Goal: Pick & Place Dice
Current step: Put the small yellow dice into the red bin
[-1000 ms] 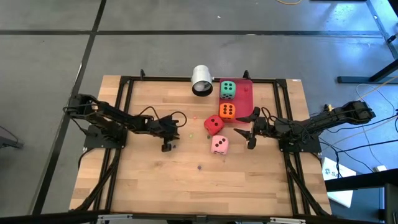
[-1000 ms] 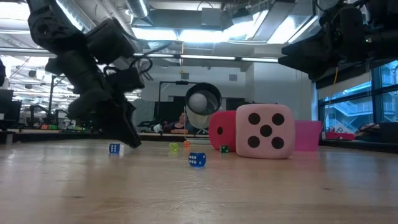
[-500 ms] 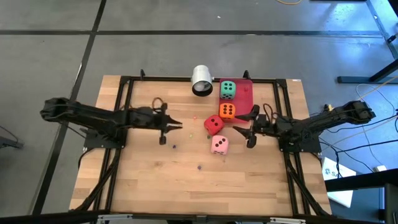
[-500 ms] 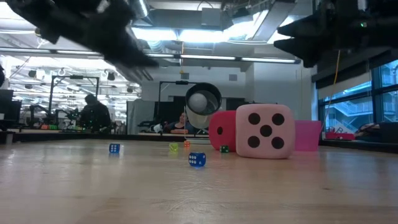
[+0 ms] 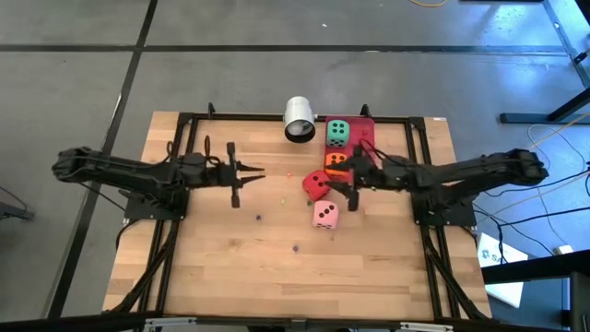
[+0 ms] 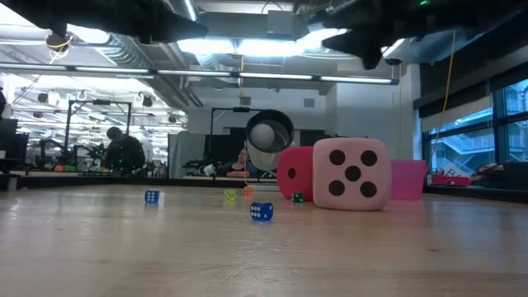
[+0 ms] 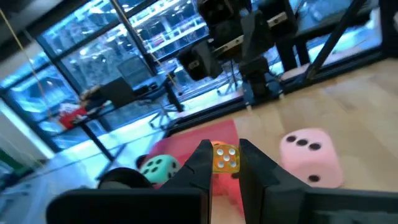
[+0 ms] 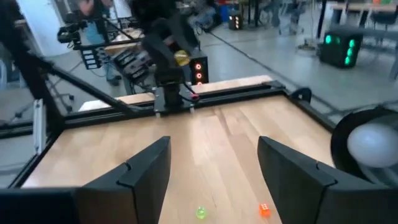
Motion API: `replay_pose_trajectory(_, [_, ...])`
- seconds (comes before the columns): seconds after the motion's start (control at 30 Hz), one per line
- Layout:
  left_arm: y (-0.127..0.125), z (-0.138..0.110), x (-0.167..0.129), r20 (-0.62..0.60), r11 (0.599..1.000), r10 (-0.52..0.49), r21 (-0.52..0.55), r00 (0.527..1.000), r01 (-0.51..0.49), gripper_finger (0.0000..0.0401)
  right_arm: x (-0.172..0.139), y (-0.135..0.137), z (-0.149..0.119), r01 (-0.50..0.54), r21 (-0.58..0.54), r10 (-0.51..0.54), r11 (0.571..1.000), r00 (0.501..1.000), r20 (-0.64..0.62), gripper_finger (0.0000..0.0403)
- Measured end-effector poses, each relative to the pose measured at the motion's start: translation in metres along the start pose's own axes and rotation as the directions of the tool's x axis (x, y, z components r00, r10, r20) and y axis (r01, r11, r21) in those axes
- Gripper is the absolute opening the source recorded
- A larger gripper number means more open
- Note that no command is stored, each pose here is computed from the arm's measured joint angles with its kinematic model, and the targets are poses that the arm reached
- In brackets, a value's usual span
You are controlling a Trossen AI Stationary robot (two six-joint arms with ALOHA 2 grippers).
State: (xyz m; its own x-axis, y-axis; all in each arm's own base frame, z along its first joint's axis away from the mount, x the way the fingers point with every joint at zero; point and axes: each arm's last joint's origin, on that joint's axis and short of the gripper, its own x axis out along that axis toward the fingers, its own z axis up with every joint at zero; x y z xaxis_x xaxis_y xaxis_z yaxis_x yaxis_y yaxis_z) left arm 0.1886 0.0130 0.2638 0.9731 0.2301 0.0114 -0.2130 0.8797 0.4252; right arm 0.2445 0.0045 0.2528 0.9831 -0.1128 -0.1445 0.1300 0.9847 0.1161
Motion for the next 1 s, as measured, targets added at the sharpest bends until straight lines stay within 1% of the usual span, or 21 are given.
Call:
replay_pose_trajectory(0.07, [-0.003,0.001,-0.001,-0.019,0.999,0.025,0.039,0.999,-0.025,0.0029,0.013,-0.006,-0.002,-0.007,0.054,0.007,0.999,1.000,0.000,0.0239])
replay_pose_trajectory(0.13, [-0.007,0.002,-0.001,-0.033,0.996,0.051,0.076,0.998,-0.049,0.0030,0.024,-0.013,-0.004,-0.063,0.124,0.061,0.990,0.998,0.021,0.0239])
replay_pose_trajectory(0.23, [-0.015,0.002,-0.001,-0.060,0.988,0.077,0.136,0.995,-0.068,0.0030,0.041,-0.024,-0.013,-0.182,0.215,0.176,0.959,0.983,0.048,0.0239])
replay_pose_trajectory(0.3, [-0.019,0.004,0.001,-0.077,0.983,0.088,0.170,0.993,-0.074,0.0029,0.051,-0.034,-0.020,-0.231,0.277,0.223,0.933,0.973,0.062,0.0239])
replay_pose_trajectory(0.37, [-0.024,0.008,0.005,-0.089,0.977,0.089,0.199,0.992,-0.070,0.0030,0.060,-0.042,-0.028,-0.251,0.334,0.238,0.909,0.968,0.080,0.0239])
replay_pose_trajectory(0.47, [-0.031,0.014,0.013,-0.105,0.965,0.085,0.257,0.991,-0.056,0.0030,0.072,-0.054,-0.041,-0.254,0.415,0.242,0.874,0.967,0.081,0.0239])
replay_pose_trajectory(0.53, [-0.036,0.017,0.021,-0.135,0.953,0.084,0.300,0.987,-0.040,0.0029,0.083,-0.059,-0.046,-0.278,0.448,0.277,0.850,0.958,0.070,0.0239])
replay_pose_trajectory(0.6, [-0.040,0.019,0.030,-0.173,0.942,0.083,0.334,0.981,-0.021,0.0029,0.094,-0.060,-0.048,-0.308,0.457,0.317,0.834,0.947,0.058,0.0239])
replay_pose_trajectory(0.7, [-0.045,0.020,0.044,-0.233,0.931,0.074,0.365,0.970,0.016,0.0029,0.111,-0.059,-0.046,-0.349,0.435,0.361,0.830,0.931,0.059,0.0239])
replay_pose_trajectory(0.77, [-0.049,0.020,0.052,-0.271,0.923,0.062,0.381,0.961,0.048,0.0029,0.119,-0.057,-0.042,-0.395,0.418,0.406,0.818,0.912,0.067,0.0239])
replay_pose_trajectory(0.87, [-0.053,0.022,0.064,-0.301,0.919,0.052,0.387,0.952,0.073,0.0029,0.128,-0.054,-0.034,-0.447,0.388,0.452,0.806,0.888,0.084,0.0239])
replay_pose_trajectory(1.0, [-0.055,0.026,0.073,-0.333,0.912,0.063,0.401,0.941,0.081,0.0029,0.131,-0.050,-0.029,-0.480,0.368,0.482,0.796,0.871,0.093,0.0239])
